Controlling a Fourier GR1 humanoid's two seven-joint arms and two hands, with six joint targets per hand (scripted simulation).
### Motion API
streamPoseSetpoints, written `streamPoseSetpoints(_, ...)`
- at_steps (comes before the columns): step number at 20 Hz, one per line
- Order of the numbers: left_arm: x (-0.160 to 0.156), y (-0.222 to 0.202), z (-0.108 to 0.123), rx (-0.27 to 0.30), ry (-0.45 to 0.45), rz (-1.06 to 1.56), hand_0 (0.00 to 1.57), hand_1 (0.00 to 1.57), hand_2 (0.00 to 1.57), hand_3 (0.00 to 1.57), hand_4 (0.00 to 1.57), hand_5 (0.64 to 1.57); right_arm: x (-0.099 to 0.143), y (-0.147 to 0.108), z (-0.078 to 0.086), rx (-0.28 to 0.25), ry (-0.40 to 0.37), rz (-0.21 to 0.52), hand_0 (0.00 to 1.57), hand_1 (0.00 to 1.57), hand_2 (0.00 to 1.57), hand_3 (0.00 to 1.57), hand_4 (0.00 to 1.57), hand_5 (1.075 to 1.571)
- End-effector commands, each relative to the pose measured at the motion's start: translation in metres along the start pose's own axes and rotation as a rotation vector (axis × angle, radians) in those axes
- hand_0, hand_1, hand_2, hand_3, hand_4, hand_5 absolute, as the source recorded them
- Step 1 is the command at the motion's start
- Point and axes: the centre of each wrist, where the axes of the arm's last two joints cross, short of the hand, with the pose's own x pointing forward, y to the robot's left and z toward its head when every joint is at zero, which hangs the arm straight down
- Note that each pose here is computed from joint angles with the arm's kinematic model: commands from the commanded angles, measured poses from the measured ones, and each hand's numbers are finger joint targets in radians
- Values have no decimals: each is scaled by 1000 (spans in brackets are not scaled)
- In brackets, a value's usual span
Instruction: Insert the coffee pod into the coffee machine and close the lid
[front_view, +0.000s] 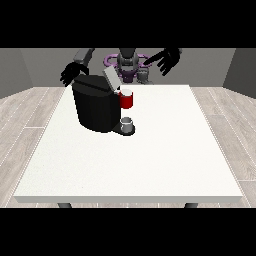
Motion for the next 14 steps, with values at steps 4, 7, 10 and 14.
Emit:
streamPoseSetpoints(4,-80,-35,53,17,107,312,0,0,0,0,0,1571,-18,-17,30,-15,80,46,0,0,0,0,492,1571)
streamPoseSetpoints(7,-85,-68,57,42,146,414,0,0,0,0,142,1571,1,-28,16,48,50,118,0,0,0,0,366,1571)
streamPoseSetpoints(10,-113,-86,87,52,173,447,0,0,0,0,90,1571,24,-26,9,151,-9,86,0,0,0,0,370,1571)
streamPoseSetpoints(14,-105,-73,81,86,185,460,0,0,0,0,0,1571,56,7,1,239,-84,91,0,0,0,0,0,1571)
